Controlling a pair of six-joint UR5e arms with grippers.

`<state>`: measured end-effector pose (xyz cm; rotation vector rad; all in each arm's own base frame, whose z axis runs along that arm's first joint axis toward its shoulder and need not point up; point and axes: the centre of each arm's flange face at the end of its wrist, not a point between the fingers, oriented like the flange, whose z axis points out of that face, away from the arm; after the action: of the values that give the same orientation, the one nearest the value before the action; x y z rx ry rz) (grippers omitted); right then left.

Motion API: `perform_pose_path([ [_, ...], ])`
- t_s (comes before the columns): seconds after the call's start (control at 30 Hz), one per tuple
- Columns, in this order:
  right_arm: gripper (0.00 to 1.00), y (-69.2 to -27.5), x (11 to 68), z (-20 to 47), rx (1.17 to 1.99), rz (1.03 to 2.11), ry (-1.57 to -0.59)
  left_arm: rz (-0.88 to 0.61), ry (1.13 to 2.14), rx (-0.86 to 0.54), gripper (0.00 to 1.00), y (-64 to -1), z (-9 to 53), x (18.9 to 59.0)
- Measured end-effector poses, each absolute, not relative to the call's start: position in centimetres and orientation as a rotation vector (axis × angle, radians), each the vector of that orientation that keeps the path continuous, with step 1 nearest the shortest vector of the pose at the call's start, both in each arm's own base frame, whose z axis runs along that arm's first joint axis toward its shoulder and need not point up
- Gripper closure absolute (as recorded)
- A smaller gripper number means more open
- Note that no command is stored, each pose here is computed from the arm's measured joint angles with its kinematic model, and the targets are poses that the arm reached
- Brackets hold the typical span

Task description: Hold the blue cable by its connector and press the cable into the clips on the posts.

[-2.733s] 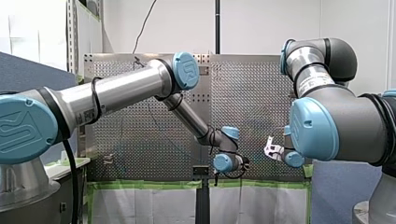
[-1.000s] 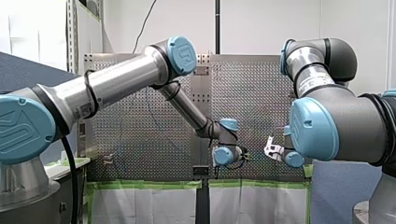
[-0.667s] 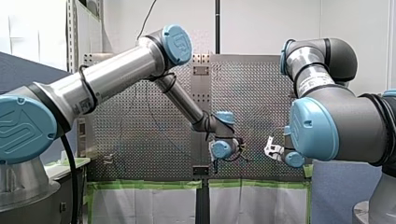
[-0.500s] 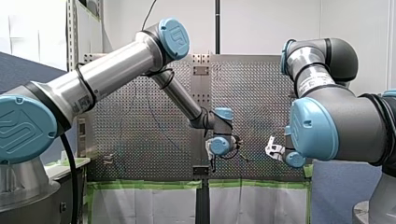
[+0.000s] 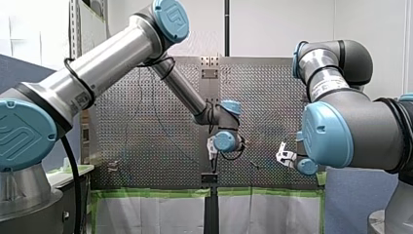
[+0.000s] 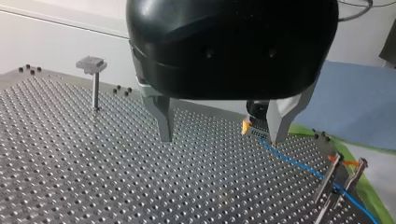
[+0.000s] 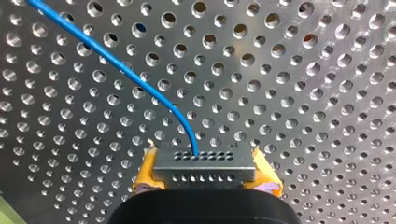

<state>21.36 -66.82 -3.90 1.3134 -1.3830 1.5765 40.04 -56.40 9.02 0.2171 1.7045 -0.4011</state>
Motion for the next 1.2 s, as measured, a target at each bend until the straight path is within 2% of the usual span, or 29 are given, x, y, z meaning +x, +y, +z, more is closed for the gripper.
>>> perform_pose_path([
  [0.33, 1.00, -66.8, 21.5, -3.9, 1.317, 1.579, -1.381, -0.390, 1.707, 0.208, 0.02, -54.5, 11.4, 38.3],
  [0.87, 1.00, -66.7, 22.0, -3.9, 1.325, 1.587, -1.371, -0.403, 1.722, 0.047, 0.02, -50.2, 14.8, 36.0],
  [1.2, 1.00, -66.6, 22.2, -3.9, 1.334, 1.592, -1.368, -0.427, 1.723, 0.025, 0.02, -48.2, 16.8, 33.8],
])
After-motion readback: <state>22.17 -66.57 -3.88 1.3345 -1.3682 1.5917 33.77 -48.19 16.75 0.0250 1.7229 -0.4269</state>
